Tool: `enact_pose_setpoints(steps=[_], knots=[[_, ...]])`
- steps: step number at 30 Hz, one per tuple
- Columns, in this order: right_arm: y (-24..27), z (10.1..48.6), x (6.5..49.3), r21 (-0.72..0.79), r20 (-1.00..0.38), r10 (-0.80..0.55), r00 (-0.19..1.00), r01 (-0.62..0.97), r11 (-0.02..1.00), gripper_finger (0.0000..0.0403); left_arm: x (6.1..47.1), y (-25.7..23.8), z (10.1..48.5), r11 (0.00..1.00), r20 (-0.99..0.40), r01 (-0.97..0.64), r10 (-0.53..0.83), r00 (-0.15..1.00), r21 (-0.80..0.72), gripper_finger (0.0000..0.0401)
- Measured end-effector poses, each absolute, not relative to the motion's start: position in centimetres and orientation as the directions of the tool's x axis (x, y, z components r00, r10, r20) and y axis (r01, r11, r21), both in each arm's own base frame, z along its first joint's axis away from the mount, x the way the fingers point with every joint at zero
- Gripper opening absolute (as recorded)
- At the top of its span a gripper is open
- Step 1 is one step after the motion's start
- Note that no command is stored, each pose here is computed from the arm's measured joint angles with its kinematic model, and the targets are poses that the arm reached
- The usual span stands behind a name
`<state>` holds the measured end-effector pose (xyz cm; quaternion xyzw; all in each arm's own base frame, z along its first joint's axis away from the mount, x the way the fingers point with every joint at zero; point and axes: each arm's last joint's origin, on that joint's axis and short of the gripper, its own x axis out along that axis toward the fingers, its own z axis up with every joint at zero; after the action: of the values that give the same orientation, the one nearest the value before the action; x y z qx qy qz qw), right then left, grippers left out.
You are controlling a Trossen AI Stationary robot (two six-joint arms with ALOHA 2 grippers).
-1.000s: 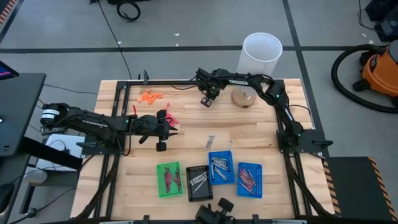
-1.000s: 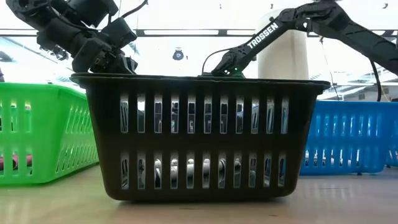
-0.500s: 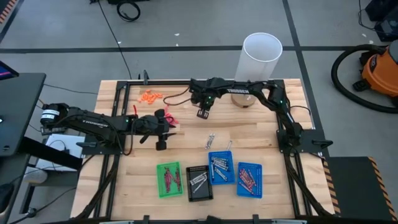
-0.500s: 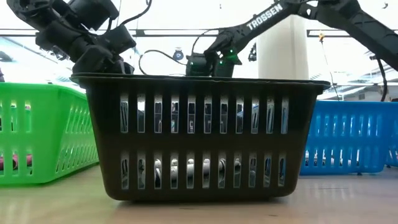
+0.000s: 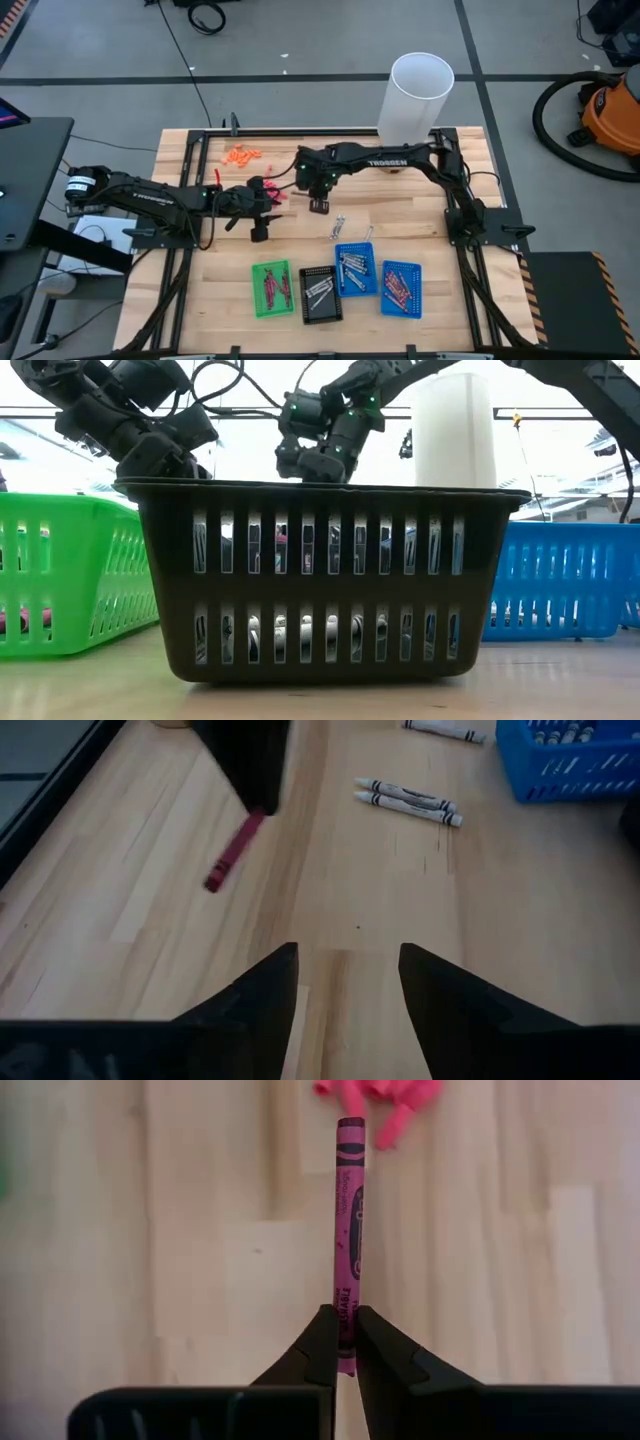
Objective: Sort crayons
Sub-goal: Put the red crayon into the green bin
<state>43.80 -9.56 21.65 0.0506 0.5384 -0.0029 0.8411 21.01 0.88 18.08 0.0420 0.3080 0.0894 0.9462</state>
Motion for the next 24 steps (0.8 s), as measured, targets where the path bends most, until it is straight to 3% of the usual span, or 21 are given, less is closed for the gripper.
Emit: enact_pose_setpoints(steps=[14,24], knots=[[-6.8,21.8,43.0,0.091,-0.878,0.088,0.47,-0.016,0.996,0.0029,20.9,0.5,18.0,0.983,-0.587,-0.175,0.178,0.789,0.063,0.0188],[-4.9,21.5,39.3,0.084,-0.735,0.085,0.672,-0.034,0.996,0.0029,21.0,-0.7,18.0,0.988,-0.583,-0.153,0.132,0.801,0.013,0.0188]])
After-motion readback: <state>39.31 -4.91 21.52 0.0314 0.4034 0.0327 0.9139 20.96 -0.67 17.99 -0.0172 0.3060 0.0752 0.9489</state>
